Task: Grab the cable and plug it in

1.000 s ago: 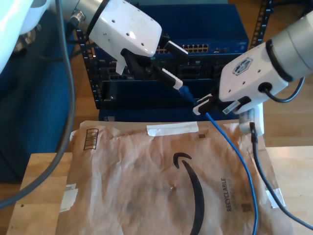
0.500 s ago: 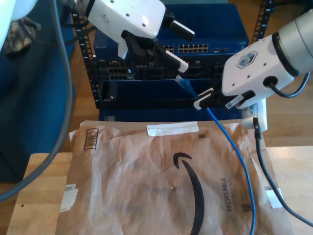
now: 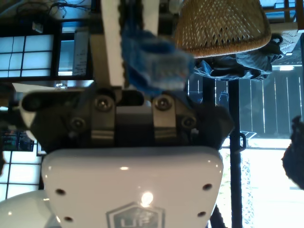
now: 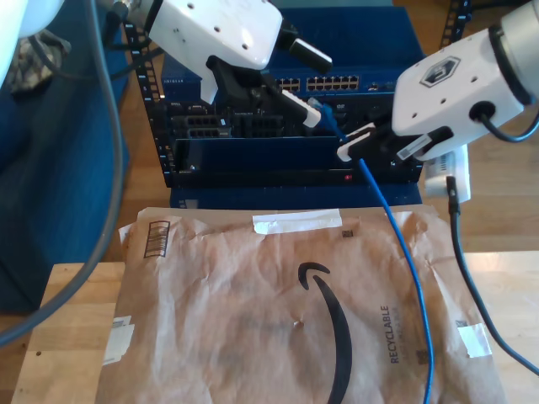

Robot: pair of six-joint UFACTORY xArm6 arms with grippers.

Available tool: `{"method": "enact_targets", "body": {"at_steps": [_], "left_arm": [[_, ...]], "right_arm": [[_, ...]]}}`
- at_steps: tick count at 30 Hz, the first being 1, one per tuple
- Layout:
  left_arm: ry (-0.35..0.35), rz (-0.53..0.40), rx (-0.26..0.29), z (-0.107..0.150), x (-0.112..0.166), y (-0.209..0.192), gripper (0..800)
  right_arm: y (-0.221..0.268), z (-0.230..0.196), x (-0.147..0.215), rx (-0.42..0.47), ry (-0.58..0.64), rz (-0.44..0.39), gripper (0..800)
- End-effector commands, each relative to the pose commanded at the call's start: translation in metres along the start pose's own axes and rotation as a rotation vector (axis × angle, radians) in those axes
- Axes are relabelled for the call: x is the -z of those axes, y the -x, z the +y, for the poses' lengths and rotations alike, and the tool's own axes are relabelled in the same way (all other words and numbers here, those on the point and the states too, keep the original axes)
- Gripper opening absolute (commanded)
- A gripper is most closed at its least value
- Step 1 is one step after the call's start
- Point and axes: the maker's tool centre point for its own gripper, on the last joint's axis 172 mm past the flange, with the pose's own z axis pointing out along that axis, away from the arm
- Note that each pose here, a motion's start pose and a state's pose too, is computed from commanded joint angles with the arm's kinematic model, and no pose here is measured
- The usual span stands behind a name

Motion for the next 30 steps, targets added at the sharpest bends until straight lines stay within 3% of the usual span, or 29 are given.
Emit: {"method": "enact_targets", "body": {"at_steps": [3,9,14,30], "left_arm": [[-0.001,-0.002,-0.028,0.0,0.0,0.0,800],[-0.002,-0.002,-0.028,0.0,0.0,0.0,800],[-0.004,-0.002,-0.028,-0.001,-0.001,0.0,800],[-0.036,-0.004,-0.026,-0.009,-0.003,0.001,772]], "right_arm": [[-0.005,-0.002,0.007,-0.016,0.002,0.0,22],[-0.005,-0.002,0.007,-0.018,0.005,0.001,20],[0.013,0.0,0.011,-0.015,0.012,-0.048,18],[0.016,-0.002,0.012,-0.01,0.011,-0.049,18]]}}
